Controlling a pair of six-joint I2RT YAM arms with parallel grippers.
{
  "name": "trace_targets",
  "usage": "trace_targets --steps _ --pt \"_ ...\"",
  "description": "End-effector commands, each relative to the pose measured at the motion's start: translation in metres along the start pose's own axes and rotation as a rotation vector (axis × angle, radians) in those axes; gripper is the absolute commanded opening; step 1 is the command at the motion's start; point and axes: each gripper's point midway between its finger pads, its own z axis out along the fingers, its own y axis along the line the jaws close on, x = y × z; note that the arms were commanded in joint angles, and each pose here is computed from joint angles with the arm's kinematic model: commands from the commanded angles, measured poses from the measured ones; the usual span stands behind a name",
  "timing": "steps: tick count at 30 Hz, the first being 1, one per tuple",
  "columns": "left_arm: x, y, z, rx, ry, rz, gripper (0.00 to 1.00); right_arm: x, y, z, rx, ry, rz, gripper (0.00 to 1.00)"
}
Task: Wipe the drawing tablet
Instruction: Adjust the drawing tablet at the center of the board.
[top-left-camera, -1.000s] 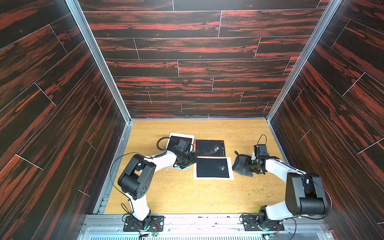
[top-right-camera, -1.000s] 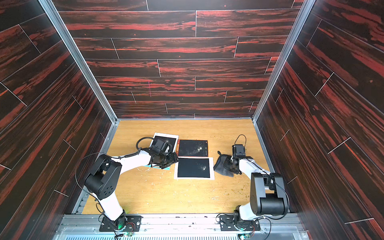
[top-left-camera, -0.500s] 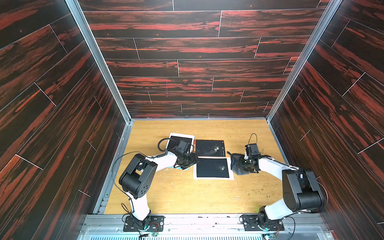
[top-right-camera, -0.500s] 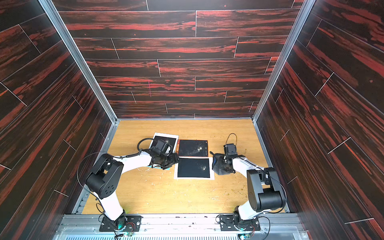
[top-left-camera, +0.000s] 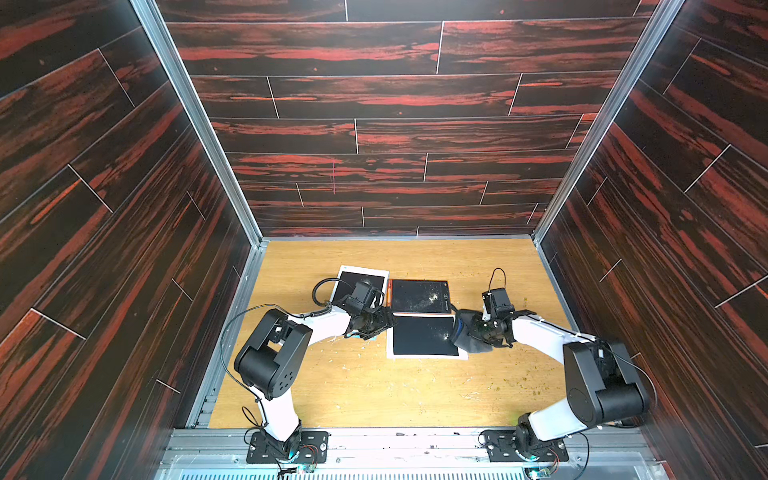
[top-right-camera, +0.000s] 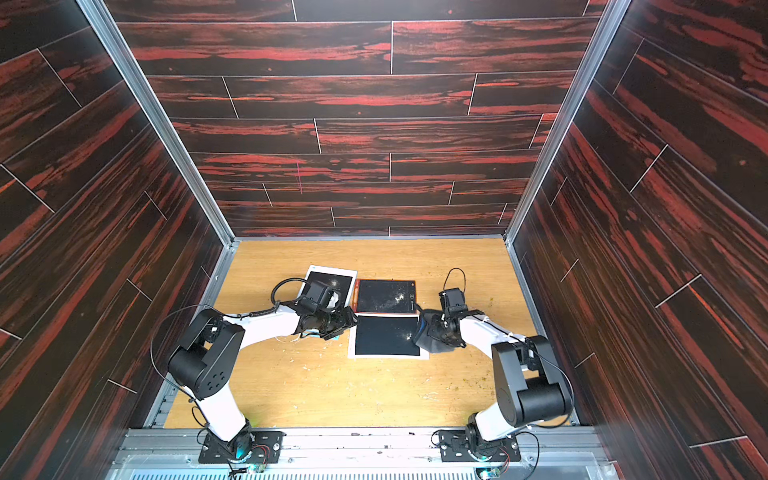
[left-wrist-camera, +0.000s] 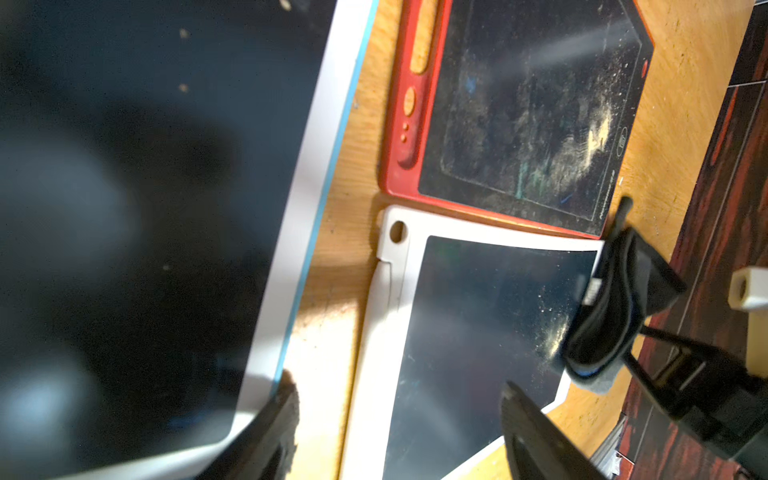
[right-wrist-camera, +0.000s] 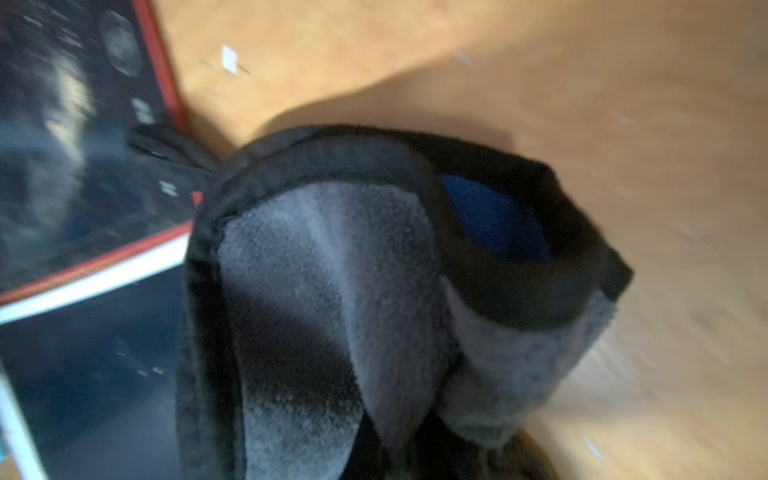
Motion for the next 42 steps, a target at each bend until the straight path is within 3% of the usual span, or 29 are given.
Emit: trace_targets --steps 1,6,13,18,23,26,31,42 --pt "0.015 0.02 0.013 -0.064 0.067 -0.037 0.75 -0.017 -0.018 -0.031 0.083 -0.044 0.02 0.0" --pt "0.013 -0.002 0.023 -0.037 0.078 -0.005 0.75 -0.059 -0.029 -0.081 0.067 -0.174 0.075 0.0" --pt "0.019 -0.023 0.034 -0.016 0.097 0.023 0.75 -0.073 -0.028 -0.116 0.04 -0.262 0.116 0.0" --pt "0.024 -0.025 0.032 -0.075 0.113 0.091 0.71 -0.068 -0.029 -0.113 0.035 -0.252 0.105 0.0" --pt "0.019 0.011 0.006 -0.33 0.095 0.215 0.65 -0.058 -0.026 -0.102 0.003 -0.223 0.095 0.0" --pt "0.017 0.023 -0.002 -0.407 0.089 0.261 0.58 -0.054 -0.022 -0.095 -0.03 -0.212 0.091 0.0" --pt "0.021 0.015 0.004 -0.39 0.096 0.256 0.54 -0.05 -0.008 -0.085 -0.073 -0.191 0.043 0.0" --pt "0.02 -0.014 0.023 -0.351 0.107 0.3 0.49 -0.049 0.045 -0.096 -0.187 -0.218 -0.135 0.0"
